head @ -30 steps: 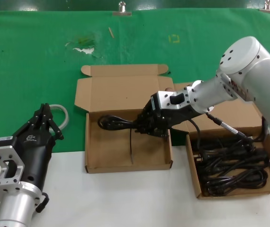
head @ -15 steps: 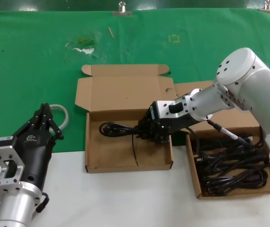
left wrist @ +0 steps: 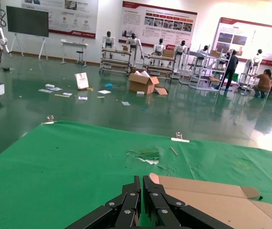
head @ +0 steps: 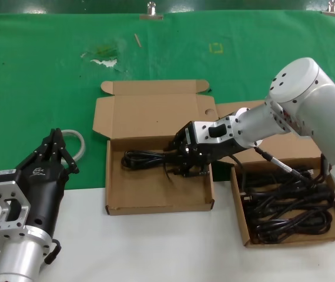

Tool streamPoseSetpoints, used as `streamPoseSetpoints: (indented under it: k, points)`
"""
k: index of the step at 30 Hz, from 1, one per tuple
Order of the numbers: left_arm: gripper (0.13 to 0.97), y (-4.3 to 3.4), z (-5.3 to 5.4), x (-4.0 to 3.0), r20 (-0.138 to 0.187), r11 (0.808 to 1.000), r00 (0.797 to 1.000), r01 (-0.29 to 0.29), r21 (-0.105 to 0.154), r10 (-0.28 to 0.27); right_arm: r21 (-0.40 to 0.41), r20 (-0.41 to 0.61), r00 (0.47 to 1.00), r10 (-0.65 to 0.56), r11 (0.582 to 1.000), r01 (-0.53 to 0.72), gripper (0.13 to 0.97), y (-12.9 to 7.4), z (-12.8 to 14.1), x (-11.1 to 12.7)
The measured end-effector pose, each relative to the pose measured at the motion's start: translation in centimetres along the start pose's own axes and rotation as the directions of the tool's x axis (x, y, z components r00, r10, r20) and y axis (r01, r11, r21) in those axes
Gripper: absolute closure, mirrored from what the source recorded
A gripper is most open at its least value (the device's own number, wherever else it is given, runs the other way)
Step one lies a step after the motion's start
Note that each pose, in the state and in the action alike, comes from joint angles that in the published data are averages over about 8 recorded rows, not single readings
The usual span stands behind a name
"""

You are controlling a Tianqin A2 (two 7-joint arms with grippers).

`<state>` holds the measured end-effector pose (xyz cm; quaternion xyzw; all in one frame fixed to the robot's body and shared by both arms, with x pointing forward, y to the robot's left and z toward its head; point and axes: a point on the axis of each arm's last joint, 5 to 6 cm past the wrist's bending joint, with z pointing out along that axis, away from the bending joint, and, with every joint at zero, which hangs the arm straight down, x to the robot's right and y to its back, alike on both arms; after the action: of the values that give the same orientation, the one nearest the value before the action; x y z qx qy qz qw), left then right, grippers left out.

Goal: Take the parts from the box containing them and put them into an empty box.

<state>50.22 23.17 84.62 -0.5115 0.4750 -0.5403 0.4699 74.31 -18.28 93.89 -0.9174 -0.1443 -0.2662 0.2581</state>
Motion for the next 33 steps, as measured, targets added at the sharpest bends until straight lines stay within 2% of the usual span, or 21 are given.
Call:
streamPoseSetpoints:
  k: [2, 11, 19, 23, 26, 31, 33]
  points:
    - [0.941, 0.0, 0.0, 0.0, 0.0, 1.0, 1.0, 0.0, 0.0, 0.0, 0.006, -0.003, 1.0, 0.003, 1.0, -0.003, 0.779, 0.1, -0.2, 0.1]
    - [0.941, 0.0, 0.0, 0.0, 0.0, 1.0, 1.0, 0.0, 0.0, 0.0, 0.059, -0.015, 1.0, 0.027, 0.998, -0.026, 0.633, 0.4, -1.5, 0.8]
    - [0.934, 0.0, 0.0, 0.0, 0.0, 1.0, 1.0, 0.0, 0.0, 0.0, 0.064, -0.016, 0.999, 0.029, 0.998, -0.028, 0.429, 0.4, -1.6, 0.8]
    - [0.919, 0.0, 0.0, 0.0, 0.0, 1.0, 1.0, 0.0, 0.0, 0.0, 0.065, -0.019, 0.999, 0.031, 0.997, -0.029, 0.429, 0.4, -1.5, 0.8]
    - [0.911, 0.0, 0.0, 0.0, 0.0, 1.0, 1.0, 0.0, 0.0, 0.0, 0.069, -0.031, 0.999, 0.041, 0.997, -0.039, 0.367, 0.5, -1.2, 0.5]
    - [0.851, 0.0, 0.0, 0.0, 0.0, 1.0, 1.0, 0.0, 0.0, 0.0, 0.084, -0.077, 0.994, 0.082, 0.994, -0.076, 0.263, 0.7, -0.3, -0.4]
    - [0.827, 0.0, 0.0, 0.0, 0.0, 1.0, 1.0, 0.0, 0.0, 0.0, 0.093, -0.101, 0.989, 0.104, 0.991, -0.095, 0.25, 0.7, 0.1, -0.8]
